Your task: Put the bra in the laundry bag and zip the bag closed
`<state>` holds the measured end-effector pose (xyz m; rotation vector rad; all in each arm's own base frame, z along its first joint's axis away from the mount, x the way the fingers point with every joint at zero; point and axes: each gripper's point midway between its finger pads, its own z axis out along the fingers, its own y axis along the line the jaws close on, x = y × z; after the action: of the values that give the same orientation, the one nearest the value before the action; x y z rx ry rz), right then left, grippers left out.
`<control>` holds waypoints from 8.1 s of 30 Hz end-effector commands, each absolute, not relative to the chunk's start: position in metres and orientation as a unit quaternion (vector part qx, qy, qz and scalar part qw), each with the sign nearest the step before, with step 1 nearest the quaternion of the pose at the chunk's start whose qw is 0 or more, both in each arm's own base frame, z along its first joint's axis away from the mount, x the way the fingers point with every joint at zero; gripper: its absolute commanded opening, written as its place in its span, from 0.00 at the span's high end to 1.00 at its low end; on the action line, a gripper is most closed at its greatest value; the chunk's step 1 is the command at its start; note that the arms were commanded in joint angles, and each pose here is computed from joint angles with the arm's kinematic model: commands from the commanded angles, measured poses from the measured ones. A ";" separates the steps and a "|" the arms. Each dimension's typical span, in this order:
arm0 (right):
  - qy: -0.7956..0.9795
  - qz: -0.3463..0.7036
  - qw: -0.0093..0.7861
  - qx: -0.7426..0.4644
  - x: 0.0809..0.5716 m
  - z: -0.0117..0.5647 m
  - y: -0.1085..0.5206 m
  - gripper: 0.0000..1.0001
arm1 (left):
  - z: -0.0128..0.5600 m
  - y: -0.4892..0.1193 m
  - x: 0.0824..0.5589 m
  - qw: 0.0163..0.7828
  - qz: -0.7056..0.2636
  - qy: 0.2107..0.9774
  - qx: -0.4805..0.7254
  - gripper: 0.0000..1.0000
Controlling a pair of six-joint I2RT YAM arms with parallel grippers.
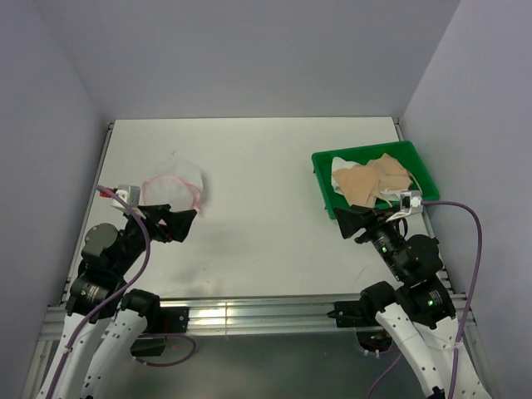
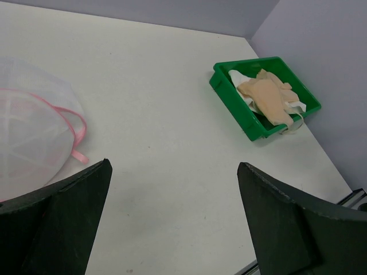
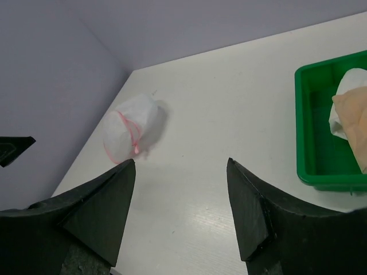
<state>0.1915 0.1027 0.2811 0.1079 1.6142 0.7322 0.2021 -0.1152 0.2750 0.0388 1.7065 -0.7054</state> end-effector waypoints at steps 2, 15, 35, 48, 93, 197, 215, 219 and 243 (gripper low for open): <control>0.694 0.317 0.646 0.039 0.185 0.293 0.099 0.28 | 0.302 -0.103 0.202 0.640 -0.292 0.710 -0.002 0.01; 0.686 0.391 0.613 0.001 0.184 0.284 0.131 0.96 | 0.287 -0.094 0.260 0.598 -0.220 0.768 -0.060 0.01; 0.691 0.453 0.560 -0.062 0.187 0.247 0.170 0.86 | 0.156 0.057 0.335 0.471 -0.081 0.826 -0.297 0.22; 0.694 0.459 0.548 -0.084 0.182 0.239 0.176 0.89 | 0.083 0.051 0.354 0.377 -0.140 0.881 -0.250 0.25; 0.775 0.412 0.480 -0.022 0.272 0.233 0.313 0.37 | 0.212 -0.096 0.281 0.577 -0.264 0.753 -0.174 1.00; 0.807 0.270 0.510 -0.121 0.265 0.305 0.352 1.00 | 0.329 -0.090 0.307 0.542 -0.126 0.827 -0.081 1.00; 0.903 0.180 0.387 -0.056 0.297 0.081 0.289 0.70 | 0.207 -0.102 0.293 0.463 -0.142 0.872 -0.069 0.94; 0.890 0.177 0.417 -0.050 0.297 0.114 0.271 0.22 | 0.223 -0.113 0.299 0.484 -0.172 0.857 -0.049 0.83; 0.900 -0.186 0.377 0.110 0.368 0.108 0.014 0.53 | 0.291 -0.144 0.268 0.546 -0.285 0.787 0.027 0.36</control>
<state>0.3598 0.0274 0.0939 0.2766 2.3312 -0.3789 0.2785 -0.1366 0.2736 0.0327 1.9543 -0.6001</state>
